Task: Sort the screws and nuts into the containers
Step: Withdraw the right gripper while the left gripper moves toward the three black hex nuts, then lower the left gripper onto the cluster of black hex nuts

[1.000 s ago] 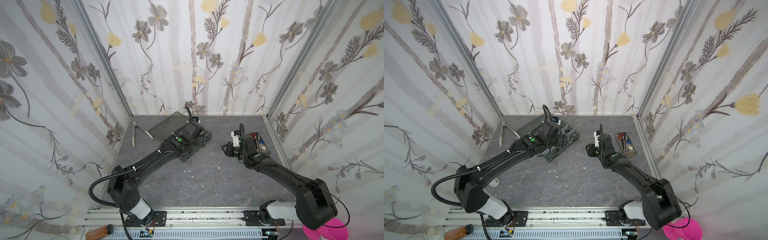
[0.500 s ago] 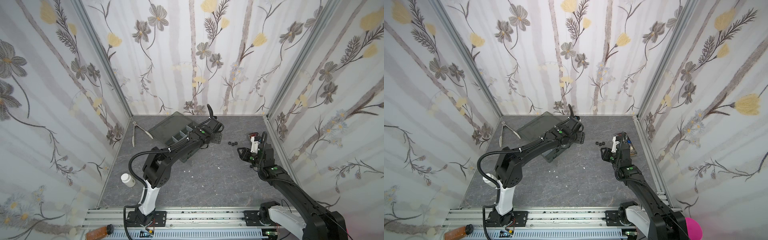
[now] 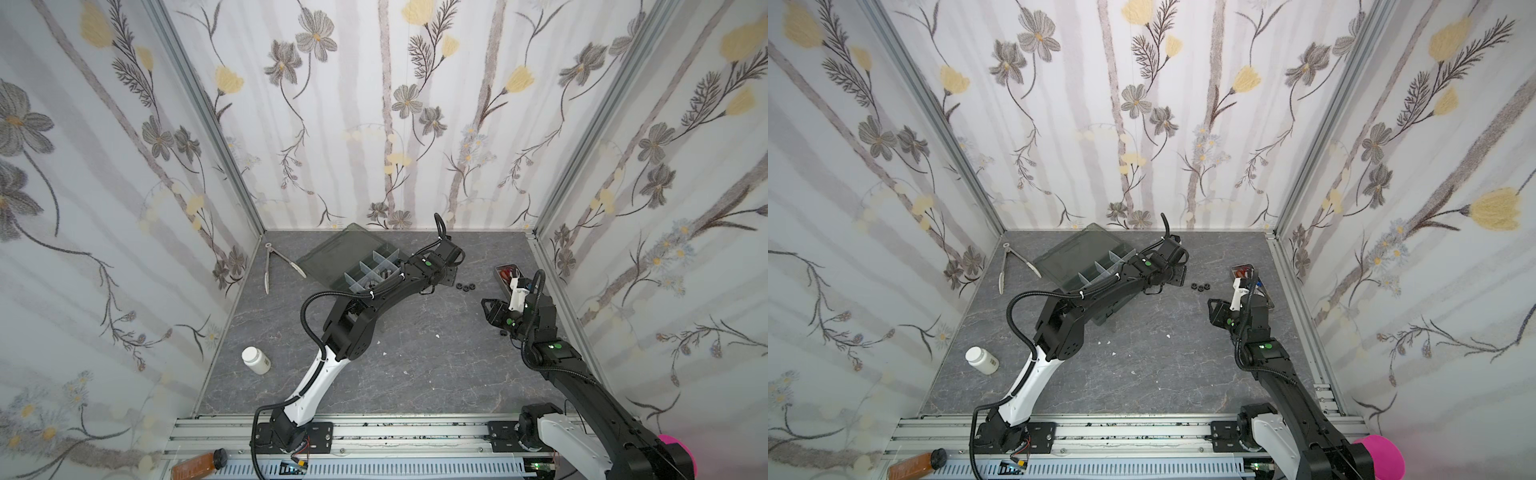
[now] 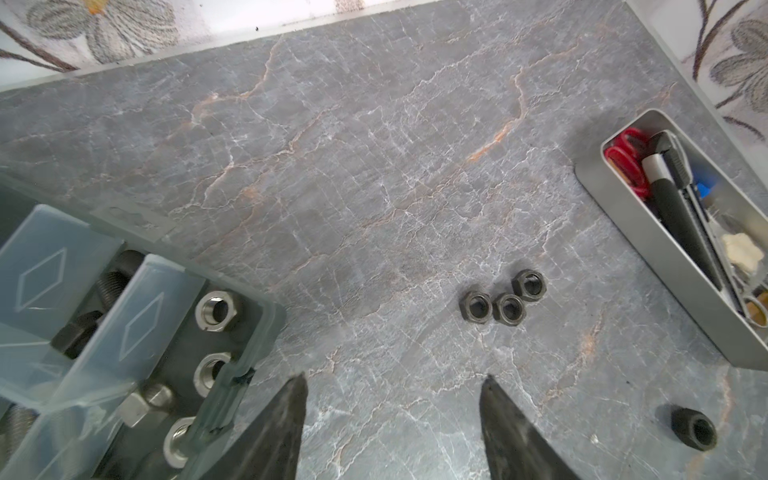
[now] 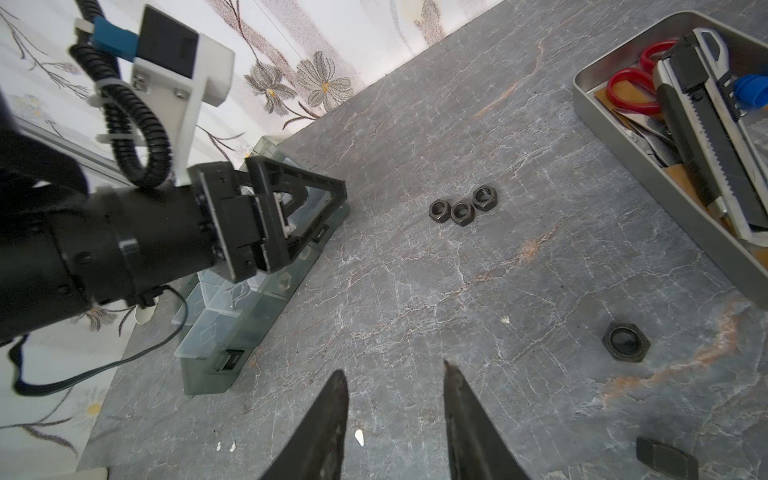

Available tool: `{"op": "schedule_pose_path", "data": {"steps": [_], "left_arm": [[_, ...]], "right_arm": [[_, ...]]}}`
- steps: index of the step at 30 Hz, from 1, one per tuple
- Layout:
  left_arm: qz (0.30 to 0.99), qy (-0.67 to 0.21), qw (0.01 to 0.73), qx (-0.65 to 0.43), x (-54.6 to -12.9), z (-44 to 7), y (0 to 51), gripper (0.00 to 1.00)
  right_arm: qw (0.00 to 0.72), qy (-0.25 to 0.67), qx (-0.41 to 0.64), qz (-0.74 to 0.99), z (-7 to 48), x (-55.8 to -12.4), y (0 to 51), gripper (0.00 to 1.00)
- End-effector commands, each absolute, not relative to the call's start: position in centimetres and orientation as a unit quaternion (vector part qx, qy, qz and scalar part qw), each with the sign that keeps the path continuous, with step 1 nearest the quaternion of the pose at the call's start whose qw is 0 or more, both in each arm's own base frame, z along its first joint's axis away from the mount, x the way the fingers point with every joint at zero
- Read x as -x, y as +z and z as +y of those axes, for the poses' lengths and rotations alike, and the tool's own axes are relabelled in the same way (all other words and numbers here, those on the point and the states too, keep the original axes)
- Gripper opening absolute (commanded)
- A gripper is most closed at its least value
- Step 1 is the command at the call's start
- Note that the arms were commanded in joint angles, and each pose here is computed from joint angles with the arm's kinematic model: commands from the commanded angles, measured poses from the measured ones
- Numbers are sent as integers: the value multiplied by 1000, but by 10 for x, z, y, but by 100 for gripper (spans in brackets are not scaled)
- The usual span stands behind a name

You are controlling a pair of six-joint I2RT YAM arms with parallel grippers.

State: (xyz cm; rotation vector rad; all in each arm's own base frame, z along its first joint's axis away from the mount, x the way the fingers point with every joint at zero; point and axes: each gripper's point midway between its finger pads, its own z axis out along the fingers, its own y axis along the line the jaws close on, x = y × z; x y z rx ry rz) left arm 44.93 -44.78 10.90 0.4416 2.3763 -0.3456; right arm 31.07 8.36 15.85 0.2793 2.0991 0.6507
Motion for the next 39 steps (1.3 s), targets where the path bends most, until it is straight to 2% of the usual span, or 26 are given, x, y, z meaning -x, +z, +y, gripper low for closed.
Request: {"op": "schedule_pose_path", "data": {"steps": [1,17,32,39], "left_arm": [[913,-137,343,-175,-454,-456,96,66],[899,-208,344,-174,-469,-501,62,80],[899,-179,355,-184,-465,-508,34,80],[902,-153,364,-174,-471,-500,28,75]], "right_arm": [[467,275,-114,833,84,-314,170,39],[469,269,-115,833,82,-313,169,39],[468,270,-113,834,82,-312,166,39],[467,271,-112,834,83,-312,166,39]]}}
